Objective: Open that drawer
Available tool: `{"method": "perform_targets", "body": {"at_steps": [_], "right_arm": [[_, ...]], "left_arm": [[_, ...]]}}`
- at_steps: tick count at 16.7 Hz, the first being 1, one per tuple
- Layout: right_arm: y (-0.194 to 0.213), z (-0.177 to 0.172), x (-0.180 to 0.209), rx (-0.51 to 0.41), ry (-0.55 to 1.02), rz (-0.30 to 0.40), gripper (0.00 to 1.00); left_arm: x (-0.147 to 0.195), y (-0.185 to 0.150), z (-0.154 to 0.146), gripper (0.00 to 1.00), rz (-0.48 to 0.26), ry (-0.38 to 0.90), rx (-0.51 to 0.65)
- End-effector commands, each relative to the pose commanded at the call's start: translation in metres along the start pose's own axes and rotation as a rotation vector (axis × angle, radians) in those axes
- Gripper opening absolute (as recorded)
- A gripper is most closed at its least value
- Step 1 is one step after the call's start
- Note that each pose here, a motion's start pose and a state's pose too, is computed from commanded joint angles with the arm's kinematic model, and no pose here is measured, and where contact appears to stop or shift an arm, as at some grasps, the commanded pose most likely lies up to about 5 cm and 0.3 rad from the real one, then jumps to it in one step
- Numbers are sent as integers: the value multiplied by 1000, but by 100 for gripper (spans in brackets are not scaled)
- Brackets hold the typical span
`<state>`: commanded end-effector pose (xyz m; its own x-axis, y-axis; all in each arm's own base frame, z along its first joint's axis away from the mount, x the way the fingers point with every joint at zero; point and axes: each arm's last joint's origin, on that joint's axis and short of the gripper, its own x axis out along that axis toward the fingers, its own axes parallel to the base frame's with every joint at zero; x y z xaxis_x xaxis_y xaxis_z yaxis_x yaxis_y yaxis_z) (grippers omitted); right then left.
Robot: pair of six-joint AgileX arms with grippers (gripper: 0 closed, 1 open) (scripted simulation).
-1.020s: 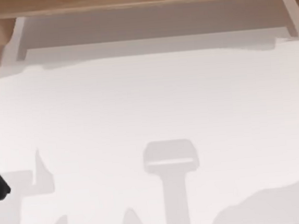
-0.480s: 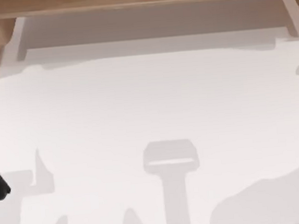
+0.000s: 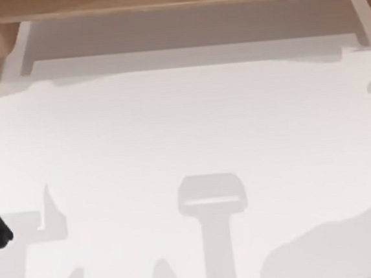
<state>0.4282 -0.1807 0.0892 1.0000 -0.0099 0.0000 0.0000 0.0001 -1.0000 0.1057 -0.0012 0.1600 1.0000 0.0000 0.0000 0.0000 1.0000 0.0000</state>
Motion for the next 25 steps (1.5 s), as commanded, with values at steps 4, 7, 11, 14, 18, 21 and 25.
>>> {"method": "perform_targets", "body": {"at_steps": [4, 7, 11, 14, 18, 21, 25], "right_arm": [[0, 0, 0, 0, 0, 0, 32], [0, 0, 0, 0, 0, 0, 10], [0, 0, 0, 0, 0, 0, 0], [0, 0, 0, 0, 0, 0, 0], [0, -2, -2, 2, 5, 1, 0], [-6, -5, -17, -9, 4, -22, 0], [6, 1, -52, 15, 2, 23, 0]], "left_arm": [[0, 0, 0, 100, 0, 0, 0], [0, 0, 0, 100, 0, 0, 0], [0, 0, 0, 100, 0, 0, 0], [0, 0, 0, 100, 0, 0, 0], [0, 0, 0, 100, 0, 0, 0], [0, 0, 0, 100, 0, 0, 0], [0, 0, 0, 100, 0, 0, 0]]}}
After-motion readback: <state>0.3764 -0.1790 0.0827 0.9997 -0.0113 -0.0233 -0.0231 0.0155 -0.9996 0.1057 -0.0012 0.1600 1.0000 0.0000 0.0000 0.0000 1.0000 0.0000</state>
